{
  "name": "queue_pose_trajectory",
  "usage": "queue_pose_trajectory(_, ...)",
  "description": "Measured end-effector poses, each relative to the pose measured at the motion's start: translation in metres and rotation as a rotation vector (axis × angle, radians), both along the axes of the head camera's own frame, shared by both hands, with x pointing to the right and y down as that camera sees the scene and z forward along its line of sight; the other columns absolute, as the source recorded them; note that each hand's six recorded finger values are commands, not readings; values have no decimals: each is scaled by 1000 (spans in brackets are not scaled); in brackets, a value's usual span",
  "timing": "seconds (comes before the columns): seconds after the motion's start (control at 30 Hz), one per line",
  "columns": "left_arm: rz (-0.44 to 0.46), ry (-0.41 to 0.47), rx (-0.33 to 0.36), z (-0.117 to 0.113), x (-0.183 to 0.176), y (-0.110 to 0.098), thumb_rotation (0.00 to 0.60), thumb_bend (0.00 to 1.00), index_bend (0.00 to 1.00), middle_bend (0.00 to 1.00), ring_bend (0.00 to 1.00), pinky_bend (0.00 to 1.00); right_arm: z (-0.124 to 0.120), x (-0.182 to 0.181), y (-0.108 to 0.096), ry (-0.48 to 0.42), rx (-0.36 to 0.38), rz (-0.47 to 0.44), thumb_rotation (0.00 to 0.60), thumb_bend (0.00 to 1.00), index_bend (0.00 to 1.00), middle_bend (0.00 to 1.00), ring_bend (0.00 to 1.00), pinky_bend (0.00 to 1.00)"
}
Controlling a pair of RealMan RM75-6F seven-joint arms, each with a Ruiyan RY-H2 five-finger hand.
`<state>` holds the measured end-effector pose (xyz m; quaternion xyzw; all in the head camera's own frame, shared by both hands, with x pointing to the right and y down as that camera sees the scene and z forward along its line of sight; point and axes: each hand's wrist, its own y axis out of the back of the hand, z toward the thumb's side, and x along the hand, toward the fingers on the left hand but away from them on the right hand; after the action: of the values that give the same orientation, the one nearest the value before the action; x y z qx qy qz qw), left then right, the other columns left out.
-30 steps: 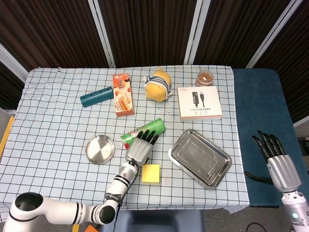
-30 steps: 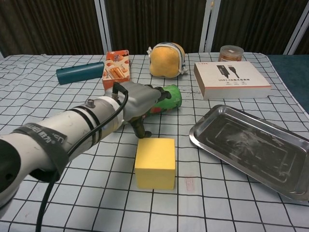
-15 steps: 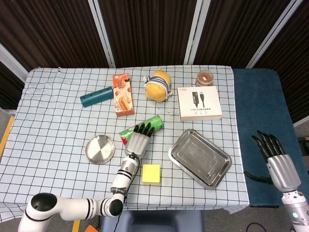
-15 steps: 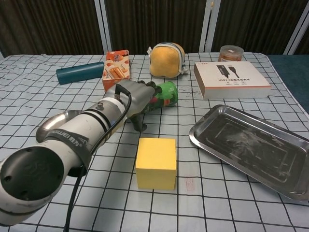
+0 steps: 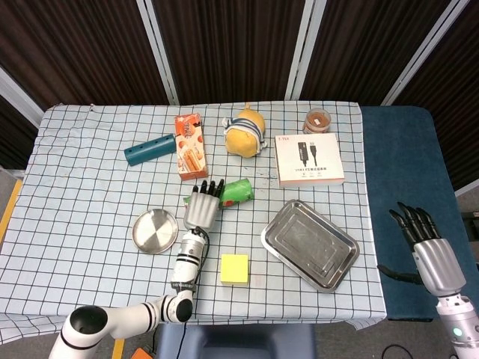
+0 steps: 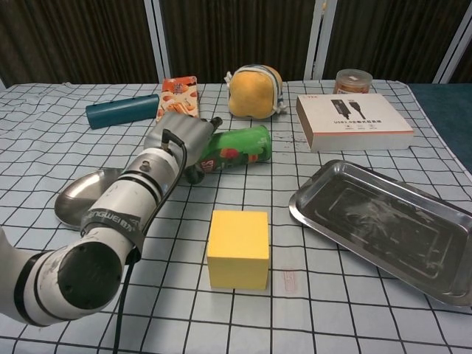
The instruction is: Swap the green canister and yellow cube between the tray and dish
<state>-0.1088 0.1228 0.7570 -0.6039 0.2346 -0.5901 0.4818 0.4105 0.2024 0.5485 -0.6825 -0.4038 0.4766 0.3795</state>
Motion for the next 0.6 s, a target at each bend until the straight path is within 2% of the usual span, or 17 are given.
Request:
queue_pose_trajectory(0.2,1,-29,-64,15,-4,10,600,324,0,169,189,363,1,-1,0,3,-2,-7,600,109,0,0,0,0)
queue_pose_trajectory(0.3,1,-38,-66,17,-6,12,600,341,17,249,274,414,1,-1,0,4,-1,-7,600,109,0,0,0,0)
queue_pose_trajectory(0.4,6,-27,-34,14,-5,9,600,382,162,399,394,517,1,-1,0,4,-2,-6,600,109,0,0,0,0)
queue_pose_trajectory(0.47,9,-3,-2,9,-4,6,600,431,333,564,510,613,1,-1,-1,5,-4,-7,600,109,0,0,0,0)
queue_pose_trajectory(0.6,28,62,73,-2,-2,0,600,472,514,746,652,719,2,-1,0,7,-9,-9,600,109,0,0,0,0)
